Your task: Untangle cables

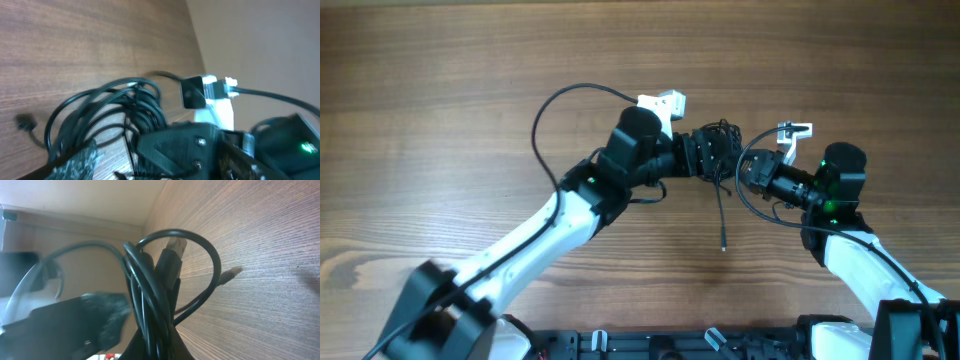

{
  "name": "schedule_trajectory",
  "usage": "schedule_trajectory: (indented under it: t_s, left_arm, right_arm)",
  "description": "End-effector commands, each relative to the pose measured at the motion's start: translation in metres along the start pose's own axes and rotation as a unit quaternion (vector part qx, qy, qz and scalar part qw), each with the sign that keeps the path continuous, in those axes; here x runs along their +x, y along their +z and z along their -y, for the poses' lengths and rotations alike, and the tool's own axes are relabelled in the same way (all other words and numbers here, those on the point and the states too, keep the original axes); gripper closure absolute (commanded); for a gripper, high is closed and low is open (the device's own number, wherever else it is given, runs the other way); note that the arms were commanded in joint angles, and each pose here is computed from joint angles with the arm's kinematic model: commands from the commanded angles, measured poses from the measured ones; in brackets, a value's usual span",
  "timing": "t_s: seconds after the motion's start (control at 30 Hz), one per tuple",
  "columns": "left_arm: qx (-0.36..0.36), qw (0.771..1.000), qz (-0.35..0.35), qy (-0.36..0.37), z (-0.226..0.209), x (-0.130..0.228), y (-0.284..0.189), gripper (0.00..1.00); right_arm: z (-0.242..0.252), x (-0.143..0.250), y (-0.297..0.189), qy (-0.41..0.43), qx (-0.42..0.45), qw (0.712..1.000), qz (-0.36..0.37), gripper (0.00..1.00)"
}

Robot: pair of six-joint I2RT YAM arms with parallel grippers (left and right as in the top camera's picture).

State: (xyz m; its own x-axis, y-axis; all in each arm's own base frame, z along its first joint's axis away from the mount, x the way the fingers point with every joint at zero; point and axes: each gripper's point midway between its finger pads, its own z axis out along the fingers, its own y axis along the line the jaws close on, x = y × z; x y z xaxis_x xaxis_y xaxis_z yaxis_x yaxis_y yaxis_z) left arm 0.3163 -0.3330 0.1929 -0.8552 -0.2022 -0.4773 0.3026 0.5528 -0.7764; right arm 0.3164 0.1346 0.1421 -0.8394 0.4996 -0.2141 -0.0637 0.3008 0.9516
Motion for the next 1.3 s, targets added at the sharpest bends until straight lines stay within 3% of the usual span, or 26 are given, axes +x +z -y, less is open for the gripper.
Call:
schedule_trajectory:
  t_s: [0.0, 0.1, 0.2, 0.37, 0.4, 0.53, 0.63, 0.67, 0.7, 0.73, 0.8, 0.83, 0.93, 1.07, 1.27]
  left_arm:
    - [-0.047, 0.999, 0.010, 0.023, -0.010, -0.002, -0.016, 0.21]
    - [-0.113, 0.993, -0.013, 0.004, -0.040, 0.013, -0.021, 0.16]
    - [-0.172, 0.985, -0.024, -0.008, -0.064, 0.023, -0.029, 0.19]
    - [-0.194, 0.980, -0.043, -0.009, -0.075, 0.032, -0.034, 0.14]
    - [-0.201, 0.978, -0.049, -0.013, -0.078, 0.035, -0.035, 0.00]
    - [-0.291, 0.951, 0.027, -0.102, -0.112, 0.014, -0.066, 0.00]
    - [-0.274, 0.951, 0.051, -0.136, -0.108, 0.004, -0.065, 0.00]
    - [-0.268, 0.943, 0.057, -0.189, -0.108, 0.007, -0.063, 0.00]
    - [-0.255, 0.935, 0.056, -0.242, -0.105, 0.011, -0.059, 0.00]
    - [-0.239, 0.938, 0.051, -0.245, -0.100, 0.010, -0.053, 0.00]
    - [-0.235, 0.964, 0.033, -0.117, -0.095, 0.007, -0.044, 0.02]
    - [-0.250, 0.967, 0.022, -0.047, -0.099, 0.010, -0.041, 0.03]
    - [-0.252, 0.967, 0.024, -0.004, -0.098, 0.017, -0.035, 0.00]
    - [-0.137, 0.978, 0.043, 0.149, -0.044, 0.030, -0.004, 0.00]
    - [-0.111, 0.974, 0.093, 0.173, -0.027, 0.029, 0.005, 0.00]
  right_arm:
    - [-0.007, 0.001, 0.000, 0.006, -0.012, 1.000, -0.006, 0.95]
    - [-0.008, 0.002, 0.000, 0.006, -0.014, 1.000, -0.008, 0.95]
    - [-0.010, 0.005, 0.000, 0.007, -0.018, 1.000, -0.016, 0.95]
    - [-0.009, 0.003, -0.002, 0.023, -0.018, 0.999, -0.014, 0.96]
    - [-0.008, 0.001, -0.004, 0.038, -0.018, 0.999, -0.010, 0.96]
    - [-0.005, -0.016, -0.022, 0.184, -0.027, 0.982, 0.008, 0.96]
    - [-0.018, -0.012, -0.025, 0.284, -0.050, 0.957, -0.023, 0.94]
    - [-0.024, -0.010, -0.025, 0.321, -0.056, 0.945, -0.038, 0.94]
    - [-0.031, -0.010, -0.026, 0.329, -0.065, 0.941, -0.046, 0.95]
    - [-0.036, -0.012, -0.027, 0.316, -0.074, 0.945, -0.045, 0.96]
    - [-0.047, -0.016, -0.029, 0.304, -0.089, 0.947, -0.044, 0.96]
    - [-0.053, -0.018, -0.030, 0.332, -0.096, 0.937, -0.047, 0.96]
    - [-0.059, -0.026, -0.032, 0.347, -0.108, 0.931, -0.033, 0.96]
    - [-0.057, -0.030, -0.032, 0.351, -0.109, 0.930, -0.019, 0.96]
    - [-0.057, -0.032, -0.032, 0.351, -0.110, 0.930, -0.014, 0.96]
